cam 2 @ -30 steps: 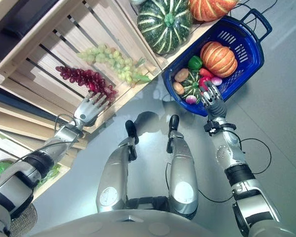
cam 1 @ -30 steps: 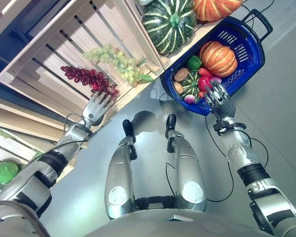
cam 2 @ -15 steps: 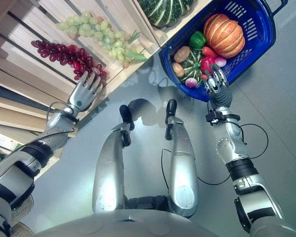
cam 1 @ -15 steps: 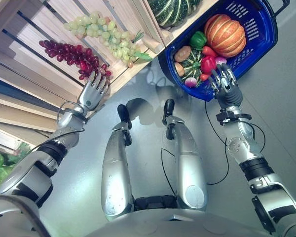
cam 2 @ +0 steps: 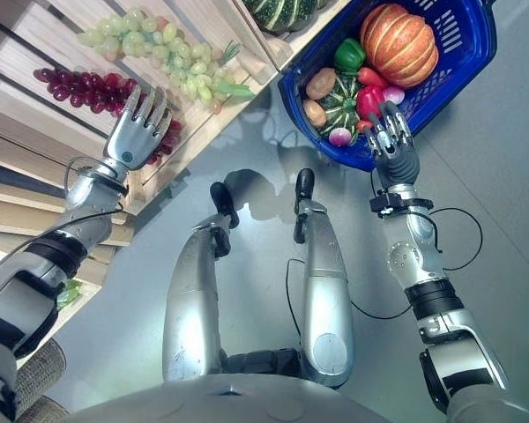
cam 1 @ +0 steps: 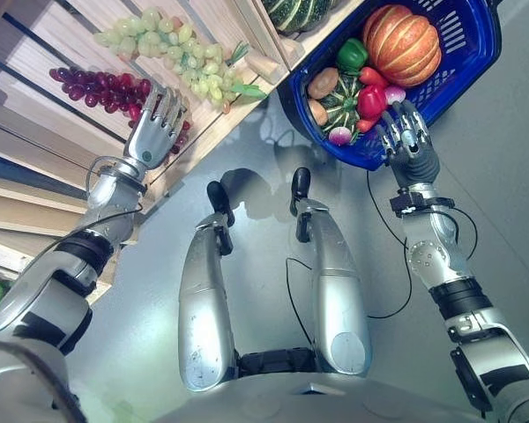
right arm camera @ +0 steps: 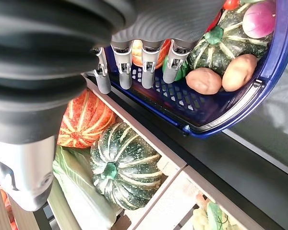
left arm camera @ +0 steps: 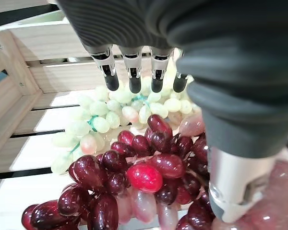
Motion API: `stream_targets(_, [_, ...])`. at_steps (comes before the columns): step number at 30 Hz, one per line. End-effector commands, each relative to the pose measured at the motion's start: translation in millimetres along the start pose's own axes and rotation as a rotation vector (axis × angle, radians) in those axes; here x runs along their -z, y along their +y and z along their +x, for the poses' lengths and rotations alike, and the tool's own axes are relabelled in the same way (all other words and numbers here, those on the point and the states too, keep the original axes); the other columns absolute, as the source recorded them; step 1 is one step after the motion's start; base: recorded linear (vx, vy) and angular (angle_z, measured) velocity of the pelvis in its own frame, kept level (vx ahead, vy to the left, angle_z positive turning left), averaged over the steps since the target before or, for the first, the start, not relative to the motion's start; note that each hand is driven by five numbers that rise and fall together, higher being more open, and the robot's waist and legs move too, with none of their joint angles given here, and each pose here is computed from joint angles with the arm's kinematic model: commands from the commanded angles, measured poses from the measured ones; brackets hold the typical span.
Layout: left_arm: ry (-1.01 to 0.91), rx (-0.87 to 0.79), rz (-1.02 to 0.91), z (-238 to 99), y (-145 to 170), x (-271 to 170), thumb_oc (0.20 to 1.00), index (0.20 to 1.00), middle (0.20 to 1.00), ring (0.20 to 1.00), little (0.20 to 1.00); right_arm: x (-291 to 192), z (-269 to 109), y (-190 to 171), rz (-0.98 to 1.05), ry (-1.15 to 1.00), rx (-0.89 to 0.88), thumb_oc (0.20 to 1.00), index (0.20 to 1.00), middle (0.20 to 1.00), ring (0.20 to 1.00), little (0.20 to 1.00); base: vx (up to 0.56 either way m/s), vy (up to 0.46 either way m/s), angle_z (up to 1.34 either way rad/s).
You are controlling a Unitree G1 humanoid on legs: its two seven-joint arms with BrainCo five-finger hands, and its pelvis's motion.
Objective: Pick up fruits and vegetables into the basket
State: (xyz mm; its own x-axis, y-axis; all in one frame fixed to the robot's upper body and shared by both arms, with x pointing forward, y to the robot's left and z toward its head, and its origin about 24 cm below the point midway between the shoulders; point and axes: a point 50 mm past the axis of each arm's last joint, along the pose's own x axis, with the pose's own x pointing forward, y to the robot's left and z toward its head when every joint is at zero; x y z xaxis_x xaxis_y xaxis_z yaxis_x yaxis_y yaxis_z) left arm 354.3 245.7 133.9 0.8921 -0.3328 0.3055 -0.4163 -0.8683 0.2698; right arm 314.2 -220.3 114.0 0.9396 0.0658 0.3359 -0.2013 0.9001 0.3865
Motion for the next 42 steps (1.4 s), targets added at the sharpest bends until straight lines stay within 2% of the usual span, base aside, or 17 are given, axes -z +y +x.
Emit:
stream_targets(1, [0.038,0.061,0.081,-8.9,-13.3,10.5,1.000,1.000,1.000,1.000,1.000,-19.2,-3.6,7.1,-0.012,-0.085,-0.061,1.000,1.000,1.000,1.000,1.000,0.02,0.014,-0.04])
stream_targets(11, [0.008,0.248,0.141,-13.6,-33.1,12.6,1.000,1.000,1.000,1.000,1.000,-25.6,-0.8,18.9,0.013,-0.129,-0.104,1.000,1.000,1.000,1.000,1.000,0.01,0.011,-0.02])
stream_targets(19, [0.047,0.337,0.115,-27.1,-43.4,10.9,1.000,1.000,1.000,1.000,1.000,-34.7,-1.6,21.5,0.014,-0.161,-0.120,1.000,1.000,1.000,1.000,1.000,0.00,0.042,-0.07])
stream_targets(20, [0.048,0.346,0.118,-29.1,-44.5,10.3,0.890,0.890,0.890,0.890,0.890,-35.1,-2.2,21.3,0.012,-0.163,-0.119,1.000,1.000,1.000,1.000,1.000,0.00,0.028,-0.04])
stream_targets(21, [0.049,0.349,0.119,-29.6,-44.8,10.2,0.821,0.821,0.821,0.821,0.821,-35.1,-2.4,21.3,0.012,-0.164,-0.119,1.000,1.000,1.000,1.000,1.000,-0.01,0.022,-0.04])
stream_targets(22, [0.058,0.363,0.118,-31.7,-46.1,10.1,0.555,0.555,0.555,0.555,0.555,-35.9,-3.0,20.9,0.011,-0.167,-0.118,1.000,1.000,1.000,1.000,1.000,0.00,0.000,0.00])
stream_targets(23, [0.064,0.368,0.118,-33.7,-46.9,9.6,0.454,0.454,0.454,0.454,0.454,-36.1,-3.5,20.7,0.011,-0.169,-0.117,1.000,1.000,1.000,1.000,1.000,0.00,0.000,0.00])
stream_targets(24, [0.073,0.377,0.114,-36.2,-48.3,9.6,0.200,0.200,0.200,0.200,0.200,-36.6,-4.2,20.6,0.009,-0.172,-0.116,1.000,1.000,1.000,1.000,1.000,0.00,0.000,0.00])
stream_targets(32, [0.187,0.407,0.018,-51.7,-57.0,15.6,0.200,0.200,0.200,0.200,0.200,-43.2,-6.9,24.5,-0.004,-0.204,-0.141,1.000,1.000,1.000,1.000,1.000,0.00,0.000,0.00])
stream_targets(42, [0.432,0.140,-0.239,-58.3,-50.9,43.1,0.200,0.200,0.200,0.200,0.200,-56.7,-11.4,38.5,-0.131,-0.250,-0.241,1.000,1.000,1.000,1.000,1.000,0.00,-0.006,0.03])
